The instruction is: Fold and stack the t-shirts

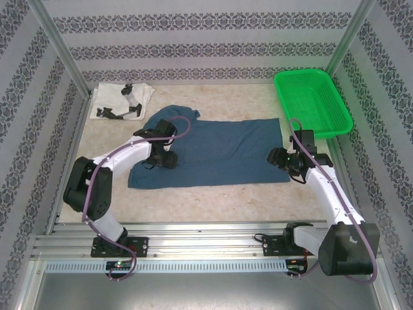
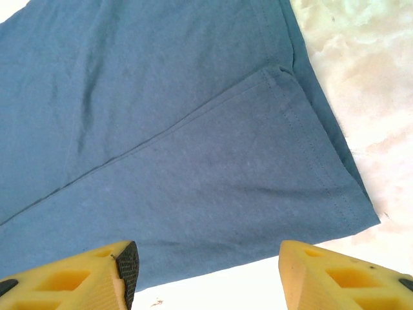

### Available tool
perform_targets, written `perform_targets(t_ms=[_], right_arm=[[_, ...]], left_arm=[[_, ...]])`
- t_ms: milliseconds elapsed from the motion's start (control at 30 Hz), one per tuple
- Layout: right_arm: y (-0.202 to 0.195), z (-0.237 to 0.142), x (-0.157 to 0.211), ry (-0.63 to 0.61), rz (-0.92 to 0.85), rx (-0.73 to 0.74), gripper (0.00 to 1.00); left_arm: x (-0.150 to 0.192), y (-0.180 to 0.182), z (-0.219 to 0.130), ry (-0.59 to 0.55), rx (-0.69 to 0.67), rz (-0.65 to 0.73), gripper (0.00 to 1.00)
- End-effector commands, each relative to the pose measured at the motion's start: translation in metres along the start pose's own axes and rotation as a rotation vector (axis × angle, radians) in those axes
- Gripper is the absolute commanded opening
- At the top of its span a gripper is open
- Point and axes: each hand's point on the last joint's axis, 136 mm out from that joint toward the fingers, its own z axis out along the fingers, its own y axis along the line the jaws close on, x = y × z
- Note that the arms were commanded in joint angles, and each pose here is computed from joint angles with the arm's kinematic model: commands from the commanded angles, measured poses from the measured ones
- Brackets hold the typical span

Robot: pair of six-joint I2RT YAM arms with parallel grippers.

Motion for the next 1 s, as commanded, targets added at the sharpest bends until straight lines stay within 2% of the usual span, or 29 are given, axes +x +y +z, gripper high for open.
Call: perform_targets(t_ms=[0, 200, 400, 667, 733, 900, 967], right_arm=[[0.0, -0.002, 0.004, 0.008, -0.029, 0.001, 0.6], [0.001, -0.003, 0.005, 0.01, -0.025, -0.009, 0.6], [0.0, -0.008, 0.004, 0.0, -0.025, -0.008, 0.6], [-0.001, -0.008, 0.005, -0.002, -0.024, -0.011, 0.6], [-0.003, -0.007, 0.006, 0.003, -0.023, -0.006, 0.6], [-0.005, -0.007, 0.007, 0.003, -0.021, -0.004, 0.6], [-0.004, -0.007, 0.006, 0.003, -0.021, -0.008, 0.6]], left_arm=[[0.014, -0.003, 0.006, 0.043, 0.002, 0.025, 0.6], [0.01, 0.002, 0.023, 0.093, -0.05, 0.077, 0.52], [0.003, 0.007, 0.033, 0.091, -0.091, 0.084, 0.52], [-0.014, 0.012, 0.038, 0.059, -0.138, 0.085, 0.42], [-0.014, 0.015, 0.041, 0.077, -0.156, 0.092, 0.37], [-0.012, 0.018, 0.047, 0.1, -0.179, 0.102, 0.09], [-0.015, 0.017, 0.044, 0.096, -0.176, 0.109, 0.03]])
